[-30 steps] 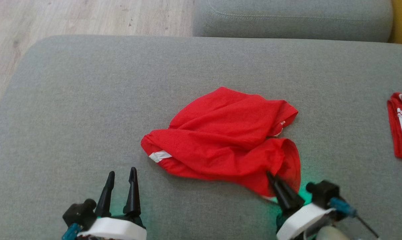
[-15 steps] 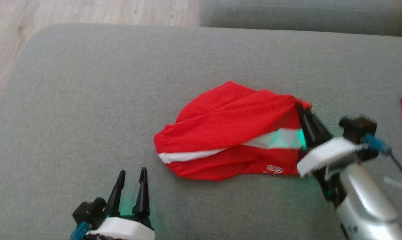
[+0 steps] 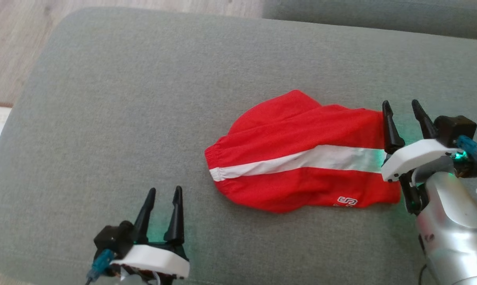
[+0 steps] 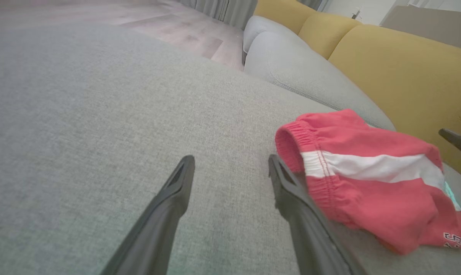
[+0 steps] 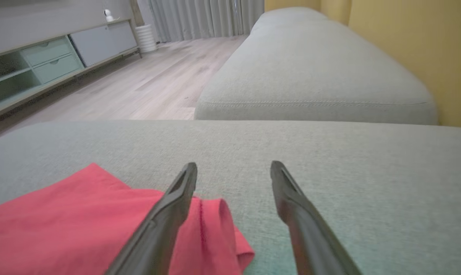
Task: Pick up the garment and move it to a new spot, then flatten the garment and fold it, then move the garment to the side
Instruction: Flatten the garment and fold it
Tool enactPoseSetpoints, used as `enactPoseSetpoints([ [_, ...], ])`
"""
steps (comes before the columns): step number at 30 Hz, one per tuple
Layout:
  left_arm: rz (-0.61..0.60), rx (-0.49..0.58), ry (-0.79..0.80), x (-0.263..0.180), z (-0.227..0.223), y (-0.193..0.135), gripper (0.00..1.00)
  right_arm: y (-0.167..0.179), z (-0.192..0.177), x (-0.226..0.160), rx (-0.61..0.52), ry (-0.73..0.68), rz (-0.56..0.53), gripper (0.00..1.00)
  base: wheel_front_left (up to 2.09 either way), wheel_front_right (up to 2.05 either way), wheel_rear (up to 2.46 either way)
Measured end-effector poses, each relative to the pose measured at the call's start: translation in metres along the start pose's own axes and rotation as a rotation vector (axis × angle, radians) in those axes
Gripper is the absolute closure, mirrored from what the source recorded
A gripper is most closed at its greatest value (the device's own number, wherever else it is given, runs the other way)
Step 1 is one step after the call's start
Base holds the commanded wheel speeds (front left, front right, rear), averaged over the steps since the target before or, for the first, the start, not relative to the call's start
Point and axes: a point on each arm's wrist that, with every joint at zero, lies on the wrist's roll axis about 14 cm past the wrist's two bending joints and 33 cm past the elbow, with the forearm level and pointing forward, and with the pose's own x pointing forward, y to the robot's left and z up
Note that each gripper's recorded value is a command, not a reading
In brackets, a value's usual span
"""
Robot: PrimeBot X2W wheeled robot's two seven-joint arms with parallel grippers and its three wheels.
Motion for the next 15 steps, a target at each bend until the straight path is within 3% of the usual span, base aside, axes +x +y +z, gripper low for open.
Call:
enactPoseSetpoints([
  [7, 0.019, 0.105, -0.066, 0.007, 0.024, 0.005, 0.00, -0.014, 0.037, -0.029, 0.009, -0.170, -0.078, 0.00, 0.00, 0.00, 0.00],
  [9, 0.020, 0.145, -0.104, 0.009, 0.036, 0.004, 0.00, -0.018, 0.021, -0.059, 0.015, -0.161, -0.113, 0.00, 0.00, 0.00, 0.00],
  [15, 0.043, 0.195, -0.135, 0.001, 0.044, 0.007, 0.00, -0.017, -0.011, -0.103, 0.029, -0.107, -0.145, 0.00, 0.00, 0.00, 0.00],
])
